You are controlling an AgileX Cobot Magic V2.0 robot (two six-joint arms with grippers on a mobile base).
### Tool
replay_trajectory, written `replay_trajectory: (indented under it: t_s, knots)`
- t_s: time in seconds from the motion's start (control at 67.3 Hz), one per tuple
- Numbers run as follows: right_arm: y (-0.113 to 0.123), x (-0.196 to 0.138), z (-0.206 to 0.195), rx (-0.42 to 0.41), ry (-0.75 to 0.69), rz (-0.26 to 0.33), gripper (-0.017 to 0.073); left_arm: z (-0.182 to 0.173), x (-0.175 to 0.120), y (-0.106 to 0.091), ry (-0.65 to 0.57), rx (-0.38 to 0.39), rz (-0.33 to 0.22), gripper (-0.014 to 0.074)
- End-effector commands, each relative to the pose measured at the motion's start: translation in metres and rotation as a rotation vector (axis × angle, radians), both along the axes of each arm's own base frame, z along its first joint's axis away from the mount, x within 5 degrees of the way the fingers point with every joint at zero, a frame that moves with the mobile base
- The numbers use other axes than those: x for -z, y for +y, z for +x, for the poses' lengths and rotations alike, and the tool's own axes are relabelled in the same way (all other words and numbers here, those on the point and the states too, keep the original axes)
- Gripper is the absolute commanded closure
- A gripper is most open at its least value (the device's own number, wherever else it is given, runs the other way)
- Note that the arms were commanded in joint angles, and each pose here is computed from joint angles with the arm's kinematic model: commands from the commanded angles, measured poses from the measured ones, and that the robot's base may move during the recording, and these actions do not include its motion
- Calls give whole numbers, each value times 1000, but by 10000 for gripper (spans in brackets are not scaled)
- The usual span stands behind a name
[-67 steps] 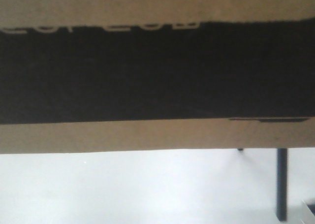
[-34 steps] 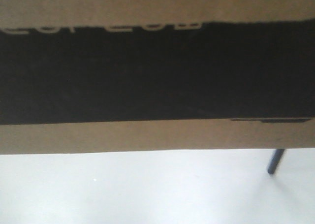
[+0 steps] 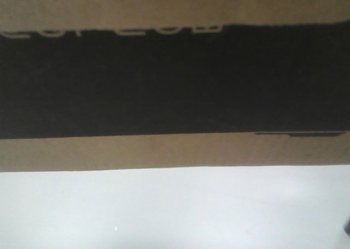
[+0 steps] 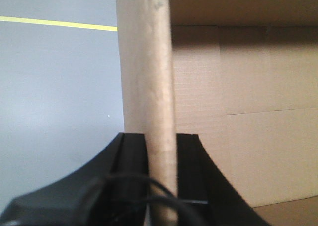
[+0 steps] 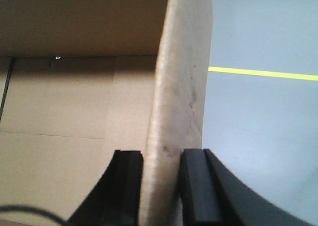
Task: Grab box from left shelf to table start
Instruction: 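Hold the box with both grippers while the base turns away from the shelf, then carry the box with both grippers while the base drives to the table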
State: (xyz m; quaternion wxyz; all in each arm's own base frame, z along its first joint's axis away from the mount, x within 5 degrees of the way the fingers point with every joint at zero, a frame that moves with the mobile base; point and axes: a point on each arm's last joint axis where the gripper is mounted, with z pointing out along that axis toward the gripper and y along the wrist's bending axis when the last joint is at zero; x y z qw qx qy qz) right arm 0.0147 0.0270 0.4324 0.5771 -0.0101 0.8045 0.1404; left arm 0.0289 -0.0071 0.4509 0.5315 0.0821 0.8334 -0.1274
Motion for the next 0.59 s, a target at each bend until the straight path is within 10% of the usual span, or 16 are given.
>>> replay_trajectory:
  t_s: [0.0, 0.579]
  knots:
    - [-3, -19, 4, 42, -146, 13, 501, -5, -25, -6, -179, 74, -126, 687]
    - [-3, -19, 4, 42, -146, 13, 501, -5, -25, -6, -179, 74, -126, 687]
